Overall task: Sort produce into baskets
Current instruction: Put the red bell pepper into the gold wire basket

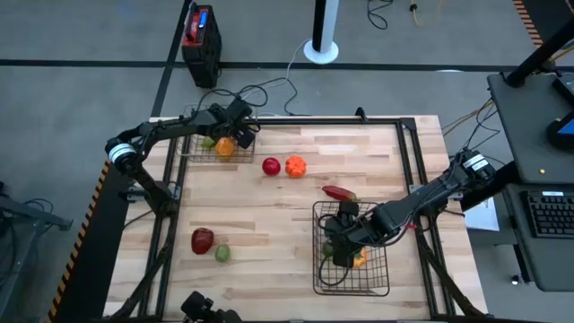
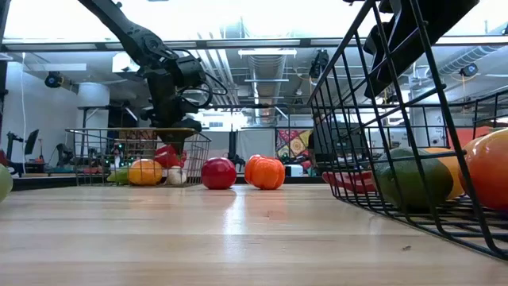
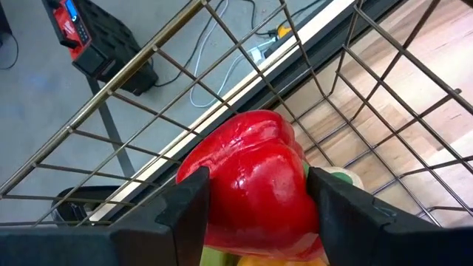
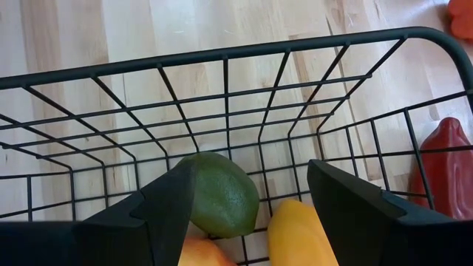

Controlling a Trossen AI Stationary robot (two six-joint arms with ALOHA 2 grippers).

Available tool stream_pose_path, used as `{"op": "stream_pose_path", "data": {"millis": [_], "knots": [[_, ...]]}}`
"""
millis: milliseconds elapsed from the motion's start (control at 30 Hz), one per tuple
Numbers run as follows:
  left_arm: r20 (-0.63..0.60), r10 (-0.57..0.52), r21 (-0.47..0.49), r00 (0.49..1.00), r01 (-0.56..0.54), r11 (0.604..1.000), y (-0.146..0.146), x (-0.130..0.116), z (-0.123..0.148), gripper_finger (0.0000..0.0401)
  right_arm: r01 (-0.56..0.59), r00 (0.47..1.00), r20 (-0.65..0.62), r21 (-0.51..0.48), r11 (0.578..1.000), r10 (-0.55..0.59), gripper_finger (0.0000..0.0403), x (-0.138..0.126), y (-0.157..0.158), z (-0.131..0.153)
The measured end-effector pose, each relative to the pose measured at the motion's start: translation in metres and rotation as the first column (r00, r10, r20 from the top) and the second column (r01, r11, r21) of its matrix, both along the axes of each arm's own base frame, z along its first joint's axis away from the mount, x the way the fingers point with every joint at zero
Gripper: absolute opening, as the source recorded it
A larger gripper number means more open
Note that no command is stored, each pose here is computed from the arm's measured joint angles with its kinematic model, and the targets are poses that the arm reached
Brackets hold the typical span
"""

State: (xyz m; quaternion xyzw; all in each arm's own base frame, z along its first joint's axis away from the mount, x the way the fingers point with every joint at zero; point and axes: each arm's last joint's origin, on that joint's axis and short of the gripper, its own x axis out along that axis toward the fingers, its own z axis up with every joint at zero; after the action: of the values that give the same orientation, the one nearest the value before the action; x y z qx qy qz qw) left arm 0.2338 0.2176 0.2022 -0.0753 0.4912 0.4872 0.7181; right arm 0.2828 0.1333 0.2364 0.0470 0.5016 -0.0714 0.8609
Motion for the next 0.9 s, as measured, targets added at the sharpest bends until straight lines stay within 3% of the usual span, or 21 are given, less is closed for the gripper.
{"op": "stream_pose_path", "data": {"millis": [900], "knots": [[0.001, 0.0, 0.0, 1.0, 0.0, 1.0, 0.0, 0.0, 0.0, 0.0219, 0.004, 1.0, 0.002, 0.003, 1.0, -0.004, 0.0251, 0.0001, 0.0001, 0.0001]]}}
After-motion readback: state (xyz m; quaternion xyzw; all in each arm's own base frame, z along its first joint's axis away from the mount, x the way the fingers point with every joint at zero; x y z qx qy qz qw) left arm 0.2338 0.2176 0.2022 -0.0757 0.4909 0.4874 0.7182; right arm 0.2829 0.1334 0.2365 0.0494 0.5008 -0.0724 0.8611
